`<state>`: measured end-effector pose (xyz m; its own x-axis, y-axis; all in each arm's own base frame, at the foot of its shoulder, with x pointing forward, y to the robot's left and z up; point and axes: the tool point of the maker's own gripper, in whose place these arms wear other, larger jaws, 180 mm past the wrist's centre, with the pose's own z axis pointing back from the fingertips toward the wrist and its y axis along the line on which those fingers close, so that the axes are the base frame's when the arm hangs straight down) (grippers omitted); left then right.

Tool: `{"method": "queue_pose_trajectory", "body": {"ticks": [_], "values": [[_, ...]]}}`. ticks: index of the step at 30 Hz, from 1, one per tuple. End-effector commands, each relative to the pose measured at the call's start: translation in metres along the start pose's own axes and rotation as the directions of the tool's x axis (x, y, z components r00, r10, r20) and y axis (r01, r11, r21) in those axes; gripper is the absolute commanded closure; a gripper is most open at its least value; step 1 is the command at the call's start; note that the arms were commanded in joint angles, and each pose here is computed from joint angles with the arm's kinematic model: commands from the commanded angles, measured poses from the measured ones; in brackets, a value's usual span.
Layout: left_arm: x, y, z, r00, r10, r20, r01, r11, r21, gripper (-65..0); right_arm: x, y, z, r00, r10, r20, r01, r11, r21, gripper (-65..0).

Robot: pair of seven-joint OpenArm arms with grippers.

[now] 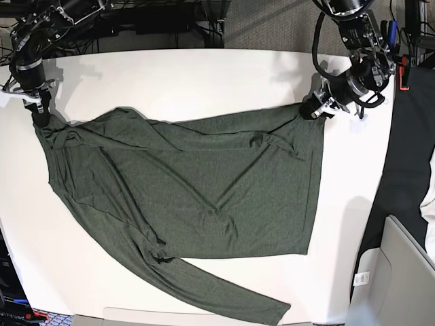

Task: Fold the T-shirt properly
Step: 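Grip the shoulder corners and drag the shirt toward the robot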

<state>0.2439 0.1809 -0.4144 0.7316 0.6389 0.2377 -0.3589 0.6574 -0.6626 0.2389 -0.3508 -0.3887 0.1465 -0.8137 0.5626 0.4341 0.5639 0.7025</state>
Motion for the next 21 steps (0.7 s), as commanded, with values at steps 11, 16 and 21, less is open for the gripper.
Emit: {"method": "queue_pose_trajectory", "body": {"ticks": [11,16,21], "values": [[-0.001,0.008,0.029,0.996,-0.093,0.009,0.092,0.994,0.058,-0.9,-0.002,-0.046,0.038,0.999,-0.023,-0.046,0.018,0.994,-0.112,-0.7],[-0.001,0.01,0.034,0.994,-0.108,0.011,0.107,0.992,0.071,-0.9,0.014,-0.053,0.046,1.0,-0.017,-0.014,0.015,0.992,-0.126,-0.7],[-0.007,0.01,0.041,0.992,-0.127,0.007,0.126,0.989,0.082,-0.8,0.021,-0.055,0.053,1.0,0.002,-0.005,-0.003,0.992,-0.129,-0.7]]}}
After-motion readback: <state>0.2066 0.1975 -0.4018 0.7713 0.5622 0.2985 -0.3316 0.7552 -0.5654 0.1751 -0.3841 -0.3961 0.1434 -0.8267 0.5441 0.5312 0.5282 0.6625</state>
